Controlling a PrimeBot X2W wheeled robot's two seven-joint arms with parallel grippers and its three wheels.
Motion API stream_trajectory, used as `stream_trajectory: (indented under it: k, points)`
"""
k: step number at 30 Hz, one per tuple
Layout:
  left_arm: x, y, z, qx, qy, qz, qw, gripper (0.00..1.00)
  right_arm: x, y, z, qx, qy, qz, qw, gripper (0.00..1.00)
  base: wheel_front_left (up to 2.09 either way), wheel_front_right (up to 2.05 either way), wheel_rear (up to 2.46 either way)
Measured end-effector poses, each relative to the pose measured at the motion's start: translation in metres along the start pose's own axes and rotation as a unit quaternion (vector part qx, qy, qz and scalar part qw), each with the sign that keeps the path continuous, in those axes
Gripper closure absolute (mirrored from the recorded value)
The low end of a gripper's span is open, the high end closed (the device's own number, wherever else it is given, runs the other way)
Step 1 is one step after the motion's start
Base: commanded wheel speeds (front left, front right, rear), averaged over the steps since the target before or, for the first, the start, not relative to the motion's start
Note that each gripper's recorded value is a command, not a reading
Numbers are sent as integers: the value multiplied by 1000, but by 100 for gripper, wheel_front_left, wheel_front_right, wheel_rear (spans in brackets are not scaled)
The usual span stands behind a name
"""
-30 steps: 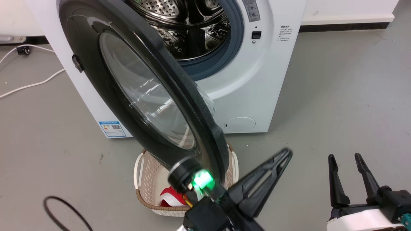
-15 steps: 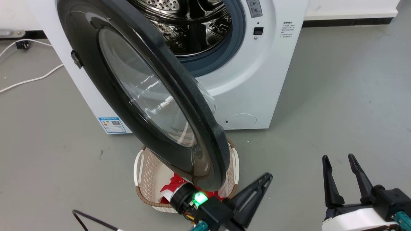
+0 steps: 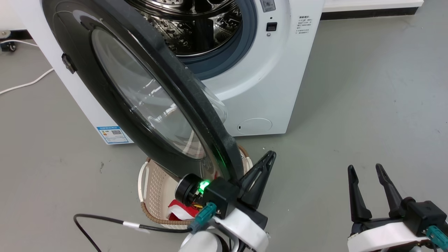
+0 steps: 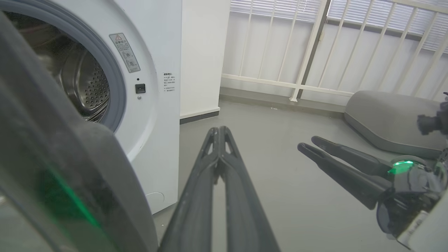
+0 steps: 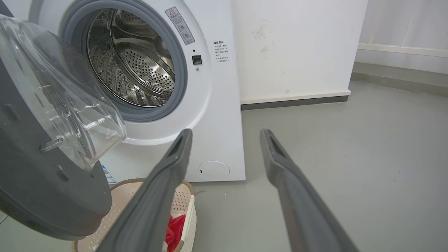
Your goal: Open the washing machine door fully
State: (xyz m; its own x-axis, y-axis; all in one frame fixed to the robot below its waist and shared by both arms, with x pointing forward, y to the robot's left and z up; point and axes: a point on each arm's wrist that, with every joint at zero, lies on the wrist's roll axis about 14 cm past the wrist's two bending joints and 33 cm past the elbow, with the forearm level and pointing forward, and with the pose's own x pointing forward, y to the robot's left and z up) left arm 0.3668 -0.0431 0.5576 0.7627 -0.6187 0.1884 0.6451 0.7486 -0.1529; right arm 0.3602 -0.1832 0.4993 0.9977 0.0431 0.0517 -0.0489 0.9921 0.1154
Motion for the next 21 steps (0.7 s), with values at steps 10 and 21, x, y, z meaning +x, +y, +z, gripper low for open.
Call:
stream_trajectory:
  k: [10, 21]
  points:
    - [11, 19, -10, -9, 15, 35, 999, 100, 1, 0, -5, 10, 7, -1, 1000, 0, 0, 0, 0]
    - [6, 29, -17, -7, 27, 64, 998, 100, 1, 5, -6, 16, 7, 5, 1000, 0, 0, 0, 0]
